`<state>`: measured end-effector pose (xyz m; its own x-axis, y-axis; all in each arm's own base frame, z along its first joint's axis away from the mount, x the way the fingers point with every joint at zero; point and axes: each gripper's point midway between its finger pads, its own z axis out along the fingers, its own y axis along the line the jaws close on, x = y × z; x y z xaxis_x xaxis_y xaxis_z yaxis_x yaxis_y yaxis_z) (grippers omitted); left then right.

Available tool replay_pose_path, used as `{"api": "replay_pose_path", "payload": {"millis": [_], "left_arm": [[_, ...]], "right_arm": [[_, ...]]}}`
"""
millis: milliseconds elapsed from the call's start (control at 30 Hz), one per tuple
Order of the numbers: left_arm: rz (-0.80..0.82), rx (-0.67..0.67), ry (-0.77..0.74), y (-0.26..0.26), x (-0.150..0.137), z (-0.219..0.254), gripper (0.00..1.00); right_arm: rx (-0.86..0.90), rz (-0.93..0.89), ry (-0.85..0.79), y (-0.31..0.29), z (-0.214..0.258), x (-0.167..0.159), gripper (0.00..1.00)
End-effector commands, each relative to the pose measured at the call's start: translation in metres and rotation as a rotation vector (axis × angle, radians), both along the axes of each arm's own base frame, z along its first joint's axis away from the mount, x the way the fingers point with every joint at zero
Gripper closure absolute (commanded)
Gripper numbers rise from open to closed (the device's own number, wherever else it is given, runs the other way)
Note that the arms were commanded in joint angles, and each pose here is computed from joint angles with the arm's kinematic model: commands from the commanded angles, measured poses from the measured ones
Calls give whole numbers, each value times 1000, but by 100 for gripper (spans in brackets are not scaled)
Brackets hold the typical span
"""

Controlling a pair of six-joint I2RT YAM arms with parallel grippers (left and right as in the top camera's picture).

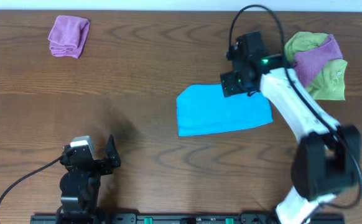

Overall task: Fold the cloth
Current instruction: 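Drag the blue cloth left out of the pile with the right gripper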

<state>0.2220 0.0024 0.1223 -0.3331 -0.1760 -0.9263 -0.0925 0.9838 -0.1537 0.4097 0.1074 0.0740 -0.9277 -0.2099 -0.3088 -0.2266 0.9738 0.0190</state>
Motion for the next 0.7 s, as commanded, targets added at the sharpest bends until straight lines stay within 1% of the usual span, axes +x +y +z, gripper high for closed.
{"api": "replay_pose_path", "payload": {"millis": [0, 133, 200, 300, 367, 433, 500, 667], "left_arm": [[23, 7, 20, 4, -1, -10, 5], [23, 7, 20, 4, -1, -10, 5], [23, 7, 20, 4, -1, -10, 5], [23, 7, 20, 4, -1, -10, 5], [23, 7, 20, 4, -1, -9, 5], [23, 7, 20, 4, -1, -10, 5], [23, 7, 20, 4, -1, -10, 5], [23, 7, 20, 4, -1, -10, 5]], "right_arm": [[-88, -31, 33, -23, -22, 2, 32], [-163, -122, 30, -53, -34, 11, 32], [-160, -167, 4, -69, -32, 19, 30], [-145, -224, -24, -91, -31, 29, 30], [-92, -228, -19, -97, -33, 32, 33], [-7, -196, -19, -91, -33, 34, 40], [20, -193, -31, -88, -31, 38, 44], [16, -154, -58, -81, -34, 45, 45]]}}
